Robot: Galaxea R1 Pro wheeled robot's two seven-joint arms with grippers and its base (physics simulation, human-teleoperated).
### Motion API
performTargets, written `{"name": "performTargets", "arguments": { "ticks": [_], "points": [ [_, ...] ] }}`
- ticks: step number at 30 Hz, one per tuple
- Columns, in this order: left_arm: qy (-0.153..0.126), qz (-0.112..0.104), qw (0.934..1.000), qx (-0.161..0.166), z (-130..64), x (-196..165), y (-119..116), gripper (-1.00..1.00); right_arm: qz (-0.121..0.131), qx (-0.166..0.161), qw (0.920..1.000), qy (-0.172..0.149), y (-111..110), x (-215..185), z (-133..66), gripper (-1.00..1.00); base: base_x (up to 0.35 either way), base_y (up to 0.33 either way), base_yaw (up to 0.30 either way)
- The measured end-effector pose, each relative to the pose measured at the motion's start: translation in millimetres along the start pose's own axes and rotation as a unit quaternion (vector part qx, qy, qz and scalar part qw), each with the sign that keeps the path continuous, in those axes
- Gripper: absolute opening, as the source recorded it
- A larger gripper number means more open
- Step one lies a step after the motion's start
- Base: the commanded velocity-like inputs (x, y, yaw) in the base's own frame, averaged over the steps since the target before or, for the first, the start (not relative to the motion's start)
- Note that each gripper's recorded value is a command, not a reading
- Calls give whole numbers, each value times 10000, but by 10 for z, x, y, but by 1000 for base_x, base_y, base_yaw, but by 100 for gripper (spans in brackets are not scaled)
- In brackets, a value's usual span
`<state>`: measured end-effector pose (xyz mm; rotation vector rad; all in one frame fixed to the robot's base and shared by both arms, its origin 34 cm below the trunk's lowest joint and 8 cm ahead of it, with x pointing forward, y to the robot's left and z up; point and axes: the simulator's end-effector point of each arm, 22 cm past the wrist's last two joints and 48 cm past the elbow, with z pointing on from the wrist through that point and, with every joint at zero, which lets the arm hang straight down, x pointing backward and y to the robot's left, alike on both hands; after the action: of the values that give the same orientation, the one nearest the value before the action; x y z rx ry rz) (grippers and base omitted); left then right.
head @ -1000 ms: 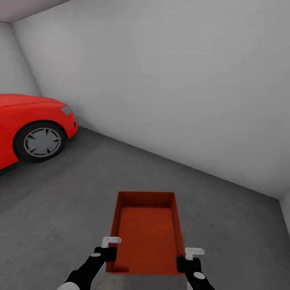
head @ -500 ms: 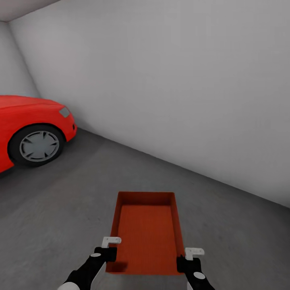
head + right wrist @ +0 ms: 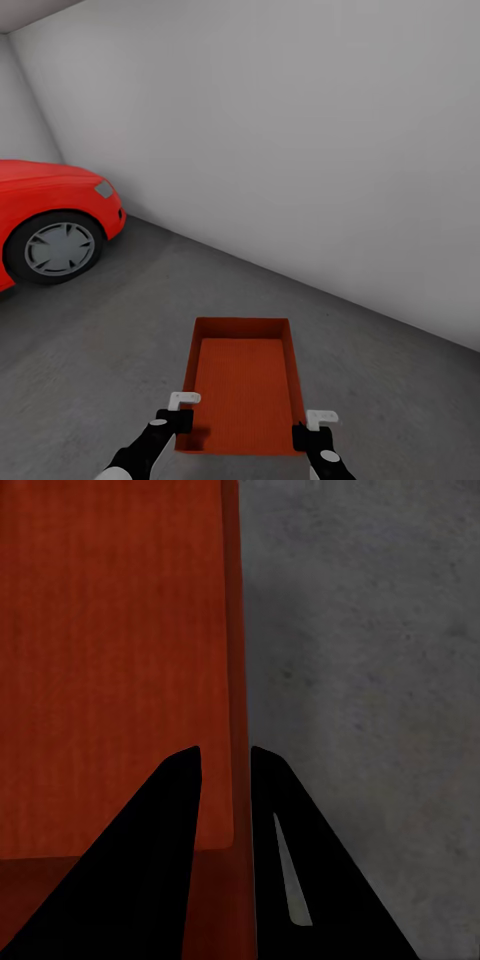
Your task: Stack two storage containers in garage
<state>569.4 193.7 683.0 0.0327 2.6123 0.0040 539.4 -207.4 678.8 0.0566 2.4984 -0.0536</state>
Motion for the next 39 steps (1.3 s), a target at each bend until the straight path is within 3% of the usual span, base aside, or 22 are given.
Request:
{"name": "performTargets", "arguments": {
  "ticks": [13, 39],
  "points": [
    [-9, 2, 10000, 1, 2, -6, -2, -100, 5, 3, 10000, -8, -2, -4, 2, -100, 289, 73, -29],
    [-16, 2, 10000, 4, 5, -9, -2, -100, 6, 4, 10000, -16, -2, -6, 4, -100, 9, 1, -230]
  ]
}}
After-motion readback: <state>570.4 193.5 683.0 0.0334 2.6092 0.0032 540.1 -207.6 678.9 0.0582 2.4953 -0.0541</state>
